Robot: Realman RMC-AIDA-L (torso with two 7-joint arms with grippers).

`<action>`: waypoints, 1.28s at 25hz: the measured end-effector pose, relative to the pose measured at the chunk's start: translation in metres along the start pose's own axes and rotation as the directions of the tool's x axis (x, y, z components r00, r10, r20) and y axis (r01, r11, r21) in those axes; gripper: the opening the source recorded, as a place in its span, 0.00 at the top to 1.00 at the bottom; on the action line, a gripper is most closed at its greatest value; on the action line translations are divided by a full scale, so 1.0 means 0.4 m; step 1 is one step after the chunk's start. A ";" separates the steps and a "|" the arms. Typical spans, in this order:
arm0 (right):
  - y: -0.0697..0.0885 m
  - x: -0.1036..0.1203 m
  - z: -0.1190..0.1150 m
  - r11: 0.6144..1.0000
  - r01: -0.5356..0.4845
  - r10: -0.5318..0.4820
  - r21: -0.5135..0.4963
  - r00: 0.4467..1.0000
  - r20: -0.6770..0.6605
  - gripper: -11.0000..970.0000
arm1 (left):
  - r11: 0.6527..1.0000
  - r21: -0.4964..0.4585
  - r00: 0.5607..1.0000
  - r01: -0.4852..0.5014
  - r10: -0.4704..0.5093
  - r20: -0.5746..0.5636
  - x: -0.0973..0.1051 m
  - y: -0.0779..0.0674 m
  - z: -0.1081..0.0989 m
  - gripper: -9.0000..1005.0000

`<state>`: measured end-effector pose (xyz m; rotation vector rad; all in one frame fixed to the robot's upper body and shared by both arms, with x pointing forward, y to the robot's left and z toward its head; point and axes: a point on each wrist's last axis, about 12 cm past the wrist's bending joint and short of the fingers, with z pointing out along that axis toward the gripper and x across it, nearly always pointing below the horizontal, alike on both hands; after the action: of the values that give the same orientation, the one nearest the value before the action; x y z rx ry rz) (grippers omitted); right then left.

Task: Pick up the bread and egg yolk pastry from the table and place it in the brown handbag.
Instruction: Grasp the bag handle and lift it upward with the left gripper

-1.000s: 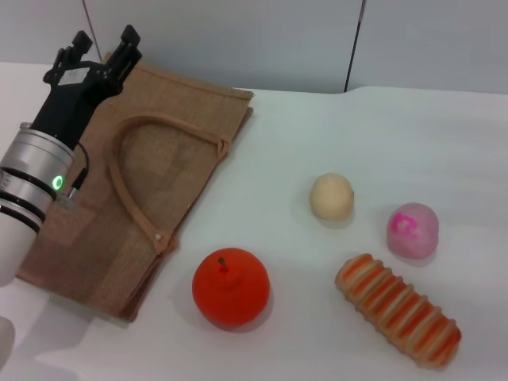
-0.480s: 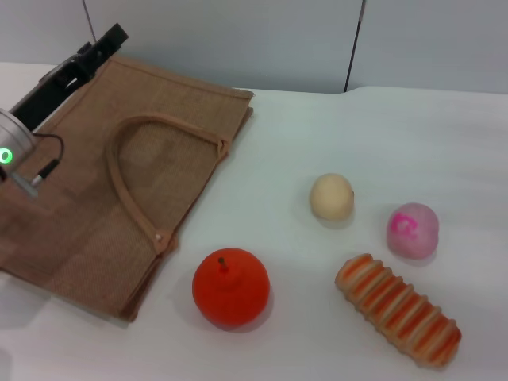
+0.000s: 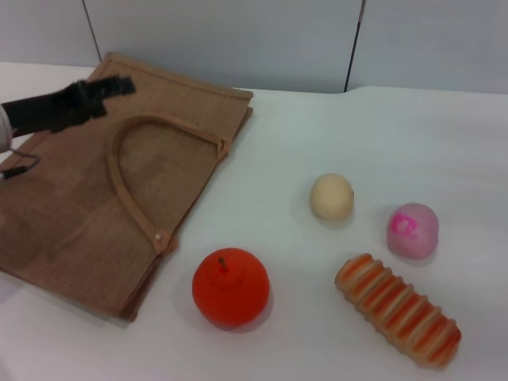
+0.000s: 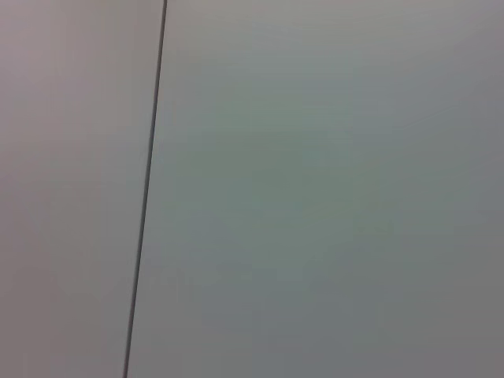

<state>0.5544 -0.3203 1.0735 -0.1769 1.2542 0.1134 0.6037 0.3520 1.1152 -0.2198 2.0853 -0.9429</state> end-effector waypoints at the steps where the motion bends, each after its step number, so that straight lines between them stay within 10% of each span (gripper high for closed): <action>1: -0.001 0.000 0.000 1.000 0.001 -0.001 0.000 1.000 -0.001 0.10 | 1.000 -0.027 0.999 0.000 -0.001 -0.035 -0.008 0.001 -0.008 0.11; 13: -0.007 0.002 0.000 1.000 0.004 -0.004 0.012 1.000 -0.012 0.10 | 0.956 -0.281 0.958 -0.077 -0.007 -0.286 -0.090 -0.002 -0.076 0.13; 32: -0.002 0.005 0.010 1.000 0.005 -0.005 0.002 1.000 -0.022 0.10 | 0.902 -0.315 0.915 -0.296 0.174 -0.364 -0.049 -0.050 0.099 0.15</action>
<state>0.5587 -0.3204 1.0729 -0.1795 1.2759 0.1061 0.6425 0.3250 1.1259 0.0102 2.5224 -0.4569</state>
